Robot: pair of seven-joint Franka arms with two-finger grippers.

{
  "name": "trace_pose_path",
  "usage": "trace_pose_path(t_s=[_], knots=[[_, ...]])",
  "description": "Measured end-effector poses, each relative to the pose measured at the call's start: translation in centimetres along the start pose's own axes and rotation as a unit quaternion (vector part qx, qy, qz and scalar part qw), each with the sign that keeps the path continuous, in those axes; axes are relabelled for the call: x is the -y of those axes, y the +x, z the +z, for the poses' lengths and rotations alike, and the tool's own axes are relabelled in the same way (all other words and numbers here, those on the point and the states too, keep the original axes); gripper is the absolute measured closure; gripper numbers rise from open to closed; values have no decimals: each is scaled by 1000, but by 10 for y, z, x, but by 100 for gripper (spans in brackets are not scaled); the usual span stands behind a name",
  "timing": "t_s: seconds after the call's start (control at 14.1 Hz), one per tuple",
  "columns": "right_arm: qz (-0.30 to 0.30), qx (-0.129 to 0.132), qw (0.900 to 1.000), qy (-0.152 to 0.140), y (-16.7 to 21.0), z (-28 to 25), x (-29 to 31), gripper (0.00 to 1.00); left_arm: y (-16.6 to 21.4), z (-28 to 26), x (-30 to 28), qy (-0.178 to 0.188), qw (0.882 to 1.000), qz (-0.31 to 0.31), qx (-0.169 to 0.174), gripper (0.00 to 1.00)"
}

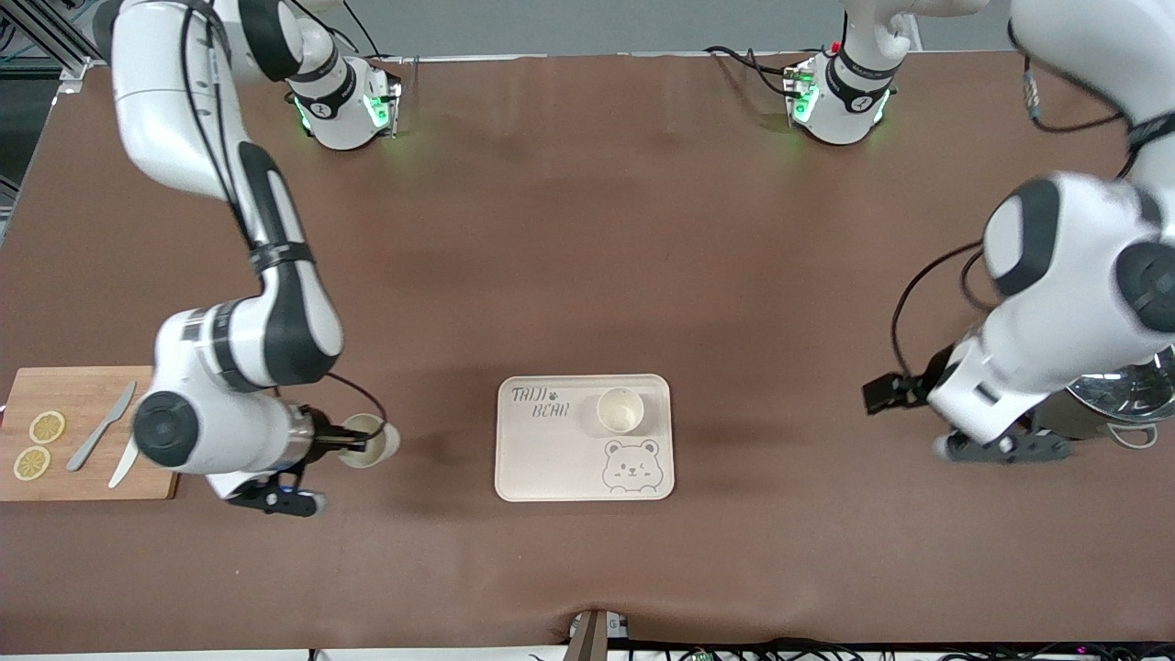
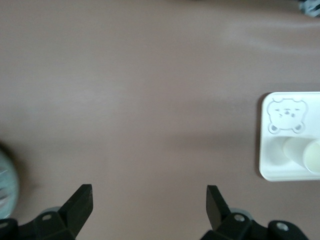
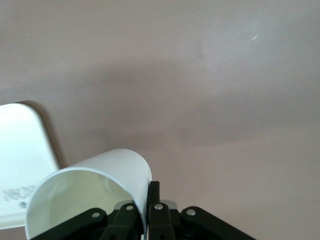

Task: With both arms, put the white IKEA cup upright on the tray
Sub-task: 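Carry the white cup with the right gripper over the tray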

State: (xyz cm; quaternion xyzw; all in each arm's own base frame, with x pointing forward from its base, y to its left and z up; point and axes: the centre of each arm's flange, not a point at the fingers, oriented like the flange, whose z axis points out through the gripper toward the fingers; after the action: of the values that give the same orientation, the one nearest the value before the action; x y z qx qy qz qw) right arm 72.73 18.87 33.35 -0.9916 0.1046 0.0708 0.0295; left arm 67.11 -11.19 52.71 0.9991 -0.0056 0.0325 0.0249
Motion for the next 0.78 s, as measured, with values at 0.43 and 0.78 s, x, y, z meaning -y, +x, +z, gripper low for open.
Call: trace_pose_path(t_s=[0.43, 0.78], knots=[[61, -42, 997, 20, -55, 2, 113, 96, -45, -84, 69, 10, 998, 52, 16, 0], [72, -80, 993, 48, -66, 21, 152, 96, -47, -68, 34, 10, 997, 68, 31, 0]])
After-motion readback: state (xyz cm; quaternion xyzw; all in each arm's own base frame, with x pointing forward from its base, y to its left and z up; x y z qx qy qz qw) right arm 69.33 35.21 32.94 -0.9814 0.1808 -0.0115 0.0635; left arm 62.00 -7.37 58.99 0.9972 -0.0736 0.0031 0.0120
